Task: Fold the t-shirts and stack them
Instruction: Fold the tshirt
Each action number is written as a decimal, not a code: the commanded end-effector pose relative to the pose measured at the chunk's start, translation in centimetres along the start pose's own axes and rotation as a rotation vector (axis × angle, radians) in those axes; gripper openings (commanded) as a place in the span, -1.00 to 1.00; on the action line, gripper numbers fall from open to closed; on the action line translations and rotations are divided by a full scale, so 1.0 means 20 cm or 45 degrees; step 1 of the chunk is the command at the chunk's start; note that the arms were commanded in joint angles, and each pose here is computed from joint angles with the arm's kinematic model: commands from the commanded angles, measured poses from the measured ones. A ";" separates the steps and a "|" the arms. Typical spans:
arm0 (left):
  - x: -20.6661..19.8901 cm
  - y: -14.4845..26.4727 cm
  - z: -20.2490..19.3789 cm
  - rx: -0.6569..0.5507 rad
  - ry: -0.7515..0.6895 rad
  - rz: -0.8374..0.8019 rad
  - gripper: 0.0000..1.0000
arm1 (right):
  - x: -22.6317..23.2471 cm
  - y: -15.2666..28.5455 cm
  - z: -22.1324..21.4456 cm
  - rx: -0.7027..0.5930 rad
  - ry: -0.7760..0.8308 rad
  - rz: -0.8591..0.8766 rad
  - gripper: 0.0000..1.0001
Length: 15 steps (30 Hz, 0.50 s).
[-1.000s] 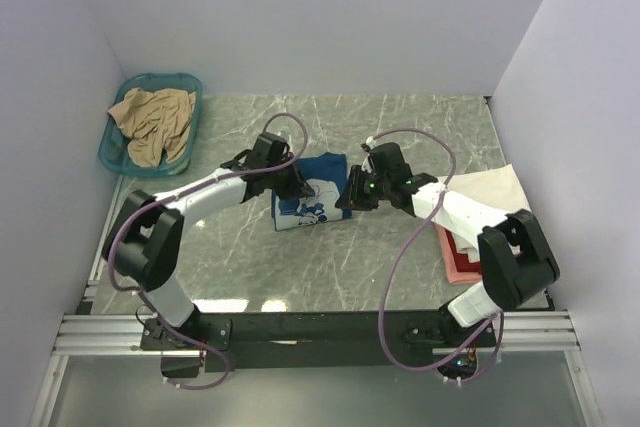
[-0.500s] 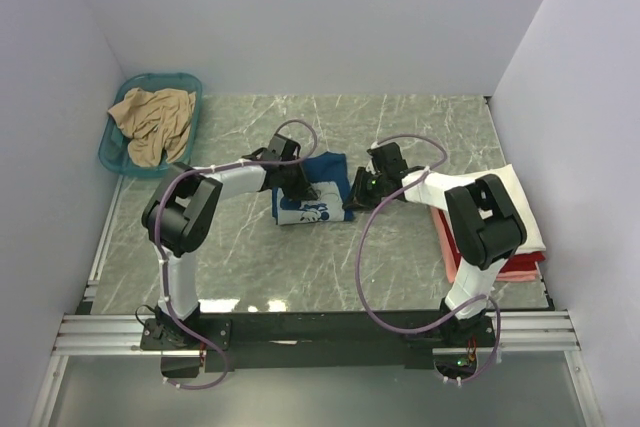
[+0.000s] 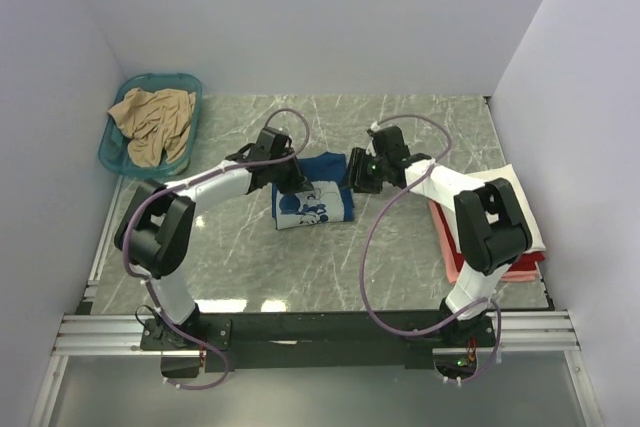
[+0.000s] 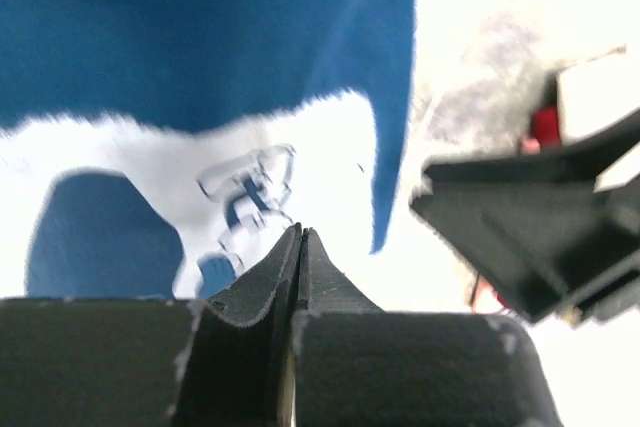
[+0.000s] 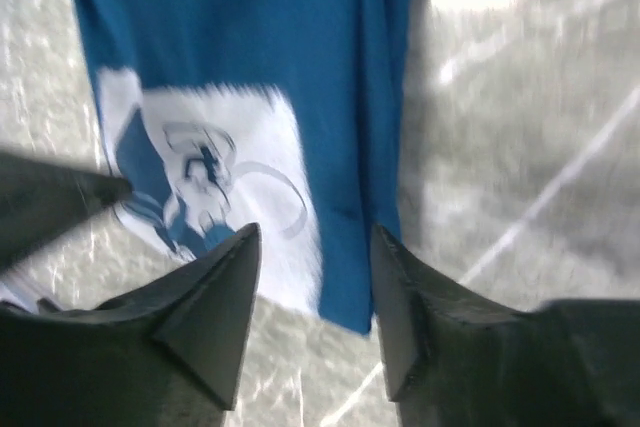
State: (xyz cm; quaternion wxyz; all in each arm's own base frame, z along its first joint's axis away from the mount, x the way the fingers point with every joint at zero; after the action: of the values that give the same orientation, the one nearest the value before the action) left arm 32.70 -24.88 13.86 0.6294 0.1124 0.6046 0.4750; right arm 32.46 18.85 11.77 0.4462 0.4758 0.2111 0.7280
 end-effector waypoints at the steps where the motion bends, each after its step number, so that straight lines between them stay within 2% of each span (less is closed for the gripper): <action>1: -0.04 0.02 -0.09 0.022 -0.025 -0.054 -0.92 | 0.00 -0.02 0.11 -0.049 0.098 -0.042 0.17; 7: 0.02 -0.08 -0.24 0.116 -0.011 -0.031 -0.95 | -0.02 -0.09 0.19 -0.050 0.149 -0.094 0.38; 15: 0.14 -0.15 -0.31 0.153 0.001 0.057 -0.99 | -0.06 -0.24 0.15 0.054 0.154 -0.105 0.41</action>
State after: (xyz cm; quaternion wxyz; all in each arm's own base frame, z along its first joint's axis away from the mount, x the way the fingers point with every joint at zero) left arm 28.19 -27.16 9.22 0.6133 0.1611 0.6298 0.4485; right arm 36.74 19.53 9.12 0.4575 0.4403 0.2626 0.7266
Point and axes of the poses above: each gripper's point midway between its finger pads, its own y axis back along the fingers, its own x axis along the line the jaws close on, z = x × y, the point moved 7 cm from there along y, back along the fingers, and after that the axes turned 5 degrees about y, right-handed, at the moved point
